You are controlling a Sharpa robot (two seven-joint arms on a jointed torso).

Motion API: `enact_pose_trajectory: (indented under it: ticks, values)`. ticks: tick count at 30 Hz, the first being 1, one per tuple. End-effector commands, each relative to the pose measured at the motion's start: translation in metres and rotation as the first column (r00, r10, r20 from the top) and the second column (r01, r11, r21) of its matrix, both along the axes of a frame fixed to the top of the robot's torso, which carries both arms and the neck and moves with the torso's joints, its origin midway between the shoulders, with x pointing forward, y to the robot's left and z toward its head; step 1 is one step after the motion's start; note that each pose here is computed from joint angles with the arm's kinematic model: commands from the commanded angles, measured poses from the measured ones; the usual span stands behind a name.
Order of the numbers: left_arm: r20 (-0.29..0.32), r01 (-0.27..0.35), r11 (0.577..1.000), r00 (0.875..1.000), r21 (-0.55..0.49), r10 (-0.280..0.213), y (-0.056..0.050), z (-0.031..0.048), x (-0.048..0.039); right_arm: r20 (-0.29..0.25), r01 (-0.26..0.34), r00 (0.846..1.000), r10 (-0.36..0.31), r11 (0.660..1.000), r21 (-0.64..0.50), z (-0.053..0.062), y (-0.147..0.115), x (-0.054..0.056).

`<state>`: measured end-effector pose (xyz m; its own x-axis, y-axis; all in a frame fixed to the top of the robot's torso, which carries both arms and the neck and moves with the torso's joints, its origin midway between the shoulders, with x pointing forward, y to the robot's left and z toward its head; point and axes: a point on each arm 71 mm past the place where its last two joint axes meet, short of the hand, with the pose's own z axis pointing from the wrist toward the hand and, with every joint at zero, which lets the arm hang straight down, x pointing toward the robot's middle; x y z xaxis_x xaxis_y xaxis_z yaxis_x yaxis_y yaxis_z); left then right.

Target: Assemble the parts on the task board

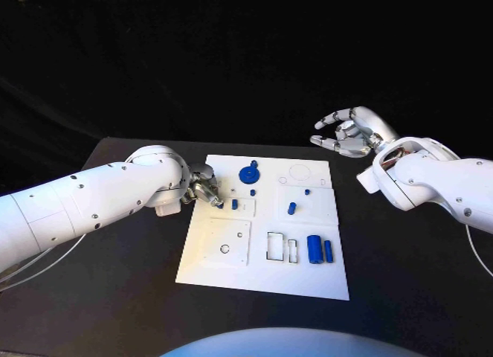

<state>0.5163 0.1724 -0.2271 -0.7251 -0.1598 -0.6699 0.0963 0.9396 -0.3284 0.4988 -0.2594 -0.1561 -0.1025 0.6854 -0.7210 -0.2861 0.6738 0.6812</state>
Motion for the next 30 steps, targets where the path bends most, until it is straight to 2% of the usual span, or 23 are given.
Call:
enact_pose_trajectory:
  ticks: [1,30]
  values:
    - [-0.043,0.026,1.000,0.999,0.011,-0.026,-0.0044,-0.0058,-0.0049,0.000,-0.016,1.000,0.016,1.000,-0.004,-0.0004,0.0015,-0.0004]
    - [-0.037,-0.021,1.000,0.999,0.022,0.022,-0.0039,-0.0070,-0.0002,0.003,-0.014,1.000,0.014,1.000,-0.003,-0.0002,0.0008,-0.0006]
